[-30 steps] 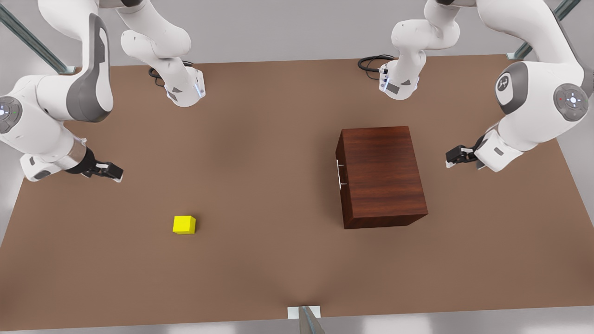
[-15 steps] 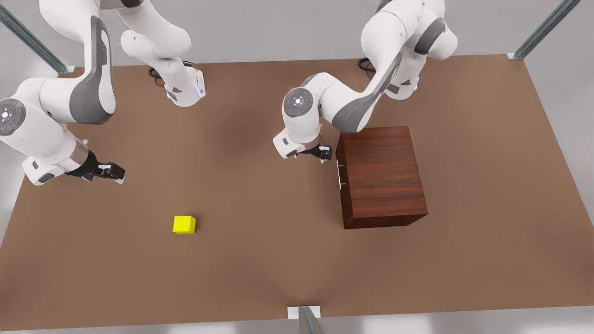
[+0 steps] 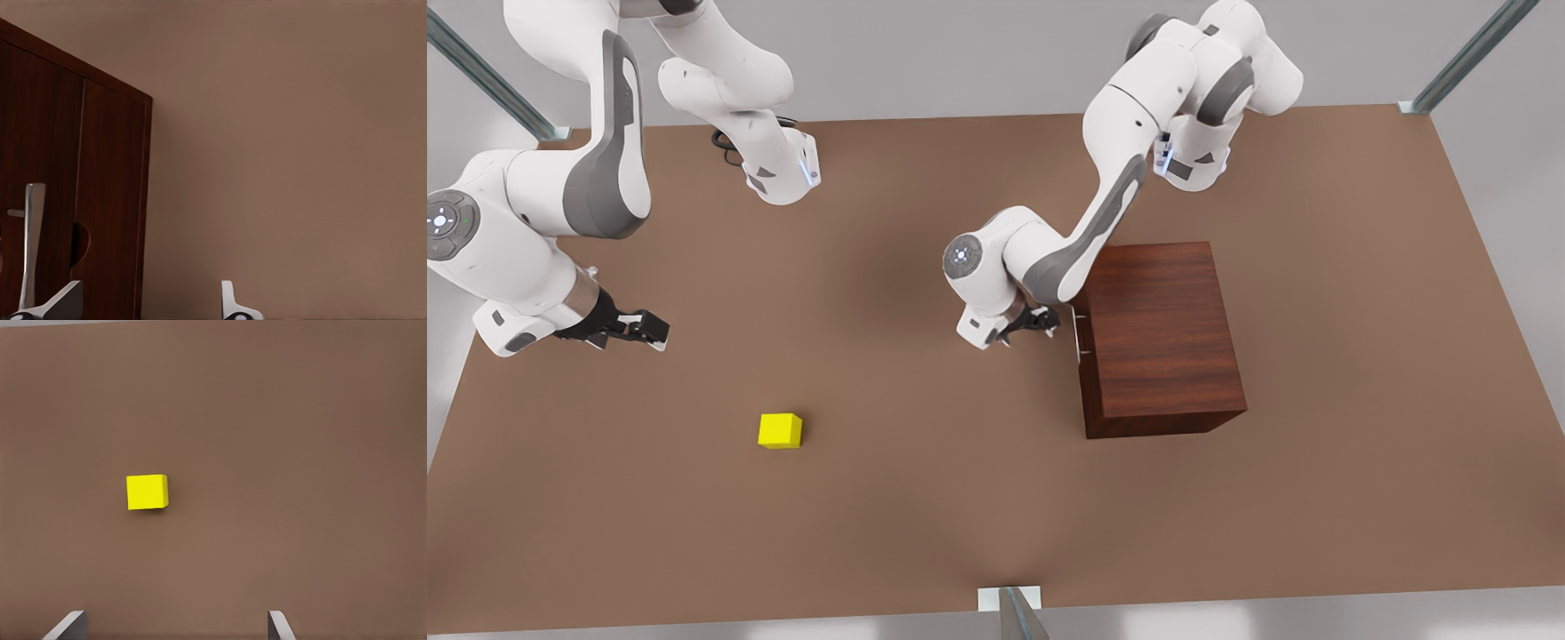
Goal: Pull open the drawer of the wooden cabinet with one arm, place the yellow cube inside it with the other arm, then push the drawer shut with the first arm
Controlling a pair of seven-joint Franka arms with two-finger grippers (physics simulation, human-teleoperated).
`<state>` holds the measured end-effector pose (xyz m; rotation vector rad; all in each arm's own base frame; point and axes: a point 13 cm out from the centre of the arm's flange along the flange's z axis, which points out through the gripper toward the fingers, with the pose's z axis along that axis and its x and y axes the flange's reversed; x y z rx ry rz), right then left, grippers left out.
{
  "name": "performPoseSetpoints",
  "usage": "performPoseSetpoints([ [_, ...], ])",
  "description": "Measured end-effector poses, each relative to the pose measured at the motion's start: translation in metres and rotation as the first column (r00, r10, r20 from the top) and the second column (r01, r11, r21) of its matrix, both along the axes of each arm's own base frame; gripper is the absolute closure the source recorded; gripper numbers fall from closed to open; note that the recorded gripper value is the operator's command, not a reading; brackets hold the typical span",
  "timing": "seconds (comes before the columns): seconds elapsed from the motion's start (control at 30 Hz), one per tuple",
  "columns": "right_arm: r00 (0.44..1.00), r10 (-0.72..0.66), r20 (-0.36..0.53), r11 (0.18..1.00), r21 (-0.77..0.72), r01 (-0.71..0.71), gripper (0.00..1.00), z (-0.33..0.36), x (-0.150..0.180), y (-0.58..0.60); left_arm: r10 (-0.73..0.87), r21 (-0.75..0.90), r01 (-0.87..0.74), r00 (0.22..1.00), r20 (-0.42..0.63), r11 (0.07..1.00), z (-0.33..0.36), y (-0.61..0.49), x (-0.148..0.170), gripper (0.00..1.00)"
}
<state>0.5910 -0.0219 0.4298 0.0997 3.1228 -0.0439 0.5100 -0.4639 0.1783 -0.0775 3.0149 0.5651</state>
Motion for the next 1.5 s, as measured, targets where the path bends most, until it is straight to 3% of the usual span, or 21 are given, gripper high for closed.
performPoseSetpoints([
  [0.27, 1.0, 0.009, -0.009, 1.0, 0.0, -0.009, 0.0, -0.003, 0.0, 0.0, -0.004, 0.221, -0.012, 0.997, 0.072, 0.975, -0.024, 0.035, -0.015, 0.0],
  [0.63, 1.0, 0.017, -0.027, 1.0, 0.001, -0.017, 0.0, -0.005, -0.004, 0.0, 0.055, 0.359, -0.091, 0.992, 0.11, 0.929, -0.029, 0.063, -0.034, 0.0],
  [1.17, 0.999, 0.022, -0.03, 1.0, 0.001, -0.022, 0.0, -0.005, -0.005, 0.0, 0.071, 0.427, -0.152, 0.977, 0.2, 0.891, -0.021, 0.056, -0.052, 0.0],
  [1.37, 0.999, 0.023, -0.031, 1.0, 0.001, -0.023, 0.0, -0.005, -0.005, 0.0, 0.062, 0.504, -0.194, 0.962, 0.265, 0.842, -0.016, 0.081, -0.041, 0.0],
  [1.5, 0.999, 0.023, -0.032, 1.0, 0.001, -0.023, 0.0, -0.006, -0.005, 0.0, 0.089, 0.468, -0.221, 0.953, 0.288, 0.856, -0.016, 0.073, -0.037, 0.0],
])
